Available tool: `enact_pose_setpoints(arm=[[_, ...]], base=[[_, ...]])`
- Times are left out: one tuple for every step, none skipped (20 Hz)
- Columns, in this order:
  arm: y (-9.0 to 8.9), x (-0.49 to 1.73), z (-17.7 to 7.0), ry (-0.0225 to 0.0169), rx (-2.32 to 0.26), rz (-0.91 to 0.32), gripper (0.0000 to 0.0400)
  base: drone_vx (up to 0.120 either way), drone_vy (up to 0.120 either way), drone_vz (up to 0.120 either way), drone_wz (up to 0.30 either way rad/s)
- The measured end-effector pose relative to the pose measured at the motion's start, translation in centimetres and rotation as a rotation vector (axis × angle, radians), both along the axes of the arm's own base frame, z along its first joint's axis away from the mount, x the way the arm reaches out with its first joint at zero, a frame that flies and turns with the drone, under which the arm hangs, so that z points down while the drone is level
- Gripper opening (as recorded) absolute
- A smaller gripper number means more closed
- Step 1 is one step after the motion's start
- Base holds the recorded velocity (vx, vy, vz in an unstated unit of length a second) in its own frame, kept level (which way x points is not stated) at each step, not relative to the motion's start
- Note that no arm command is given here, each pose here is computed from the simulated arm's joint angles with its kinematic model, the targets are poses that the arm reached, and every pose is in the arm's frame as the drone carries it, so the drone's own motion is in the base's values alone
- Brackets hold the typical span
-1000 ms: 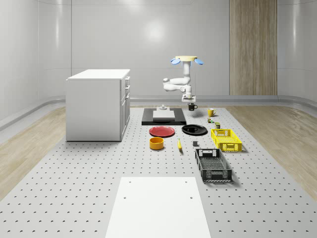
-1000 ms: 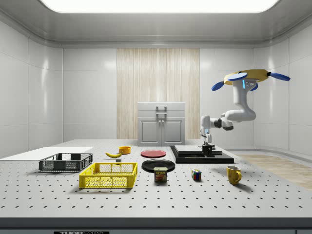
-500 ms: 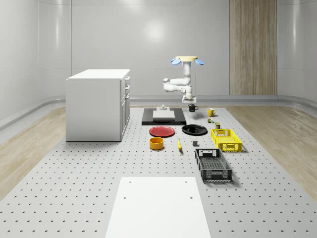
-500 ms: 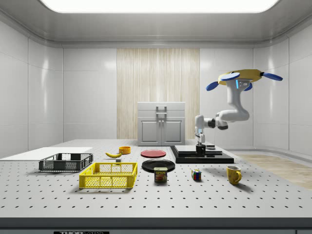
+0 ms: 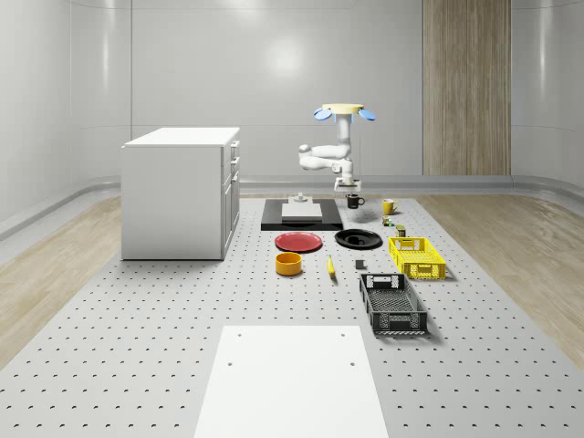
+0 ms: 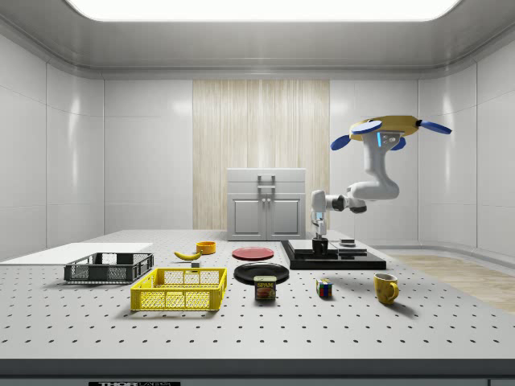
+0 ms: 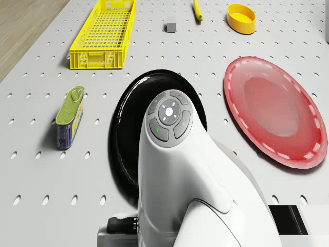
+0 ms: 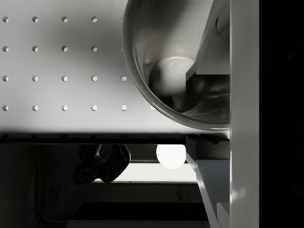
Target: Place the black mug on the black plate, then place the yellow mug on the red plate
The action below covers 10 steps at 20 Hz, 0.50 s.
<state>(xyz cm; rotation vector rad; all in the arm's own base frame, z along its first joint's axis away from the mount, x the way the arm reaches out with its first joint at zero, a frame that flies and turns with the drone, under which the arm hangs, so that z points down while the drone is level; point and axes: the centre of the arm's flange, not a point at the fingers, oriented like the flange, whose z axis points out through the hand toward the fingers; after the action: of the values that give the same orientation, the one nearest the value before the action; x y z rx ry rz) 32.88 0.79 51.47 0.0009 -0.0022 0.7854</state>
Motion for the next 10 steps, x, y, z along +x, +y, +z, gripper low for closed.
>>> enact_pose_setpoints(arm=[[0.00, 0.00, 0.00, 0.0000, 0.000, 0.000, 0.0110], [0.00, 0.00, 0.00, 0.0000, 0.000, 0.000, 0.0110], [0.00, 0.00, 0.00, 0.0000, 0.000, 0.000, 0.0110], [0.00, 0.00, 0.00, 0.0000, 0.000, 0.000, 0.0110], [0.00, 0.00, 0.00, 0.0000, 0.000, 0.000, 0.0110], [0.00, 0.00, 0.00, 0.0000, 0.000, 0.000, 0.0110], [0.00, 0.00, 0.00, 0.0000, 0.000, 0.000, 0.0110], [0.00, 0.00, 0.00, 0.0000, 0.000, 0.000, 0.0110], [0.00, 0.00, 0.00, 0.0000, 0.000, 0.000, 0.0110], [0.00, 0.00, 0.00, 0.0000, 0.000, 0.000, 0.0110]], base=[[0.120, 0.000, 0.000, 0.000], [0.120, 0.000, 0.000, 0.000], [0.120, 0.000, 0.000, 0.000], [0.120, 0.000, 0.000, 0.000], [0.120, 0.000, 0.000, 0.000], [0.120, 0.000, 0.000, 0.000], [0.120, 0.000, 0.000, 0.000], [0.120, 0.000, 0.000, 0.000], [0.120, 0.000, 0.000, 0.000], [0.120, 0.000, 0.000, 0.000]])
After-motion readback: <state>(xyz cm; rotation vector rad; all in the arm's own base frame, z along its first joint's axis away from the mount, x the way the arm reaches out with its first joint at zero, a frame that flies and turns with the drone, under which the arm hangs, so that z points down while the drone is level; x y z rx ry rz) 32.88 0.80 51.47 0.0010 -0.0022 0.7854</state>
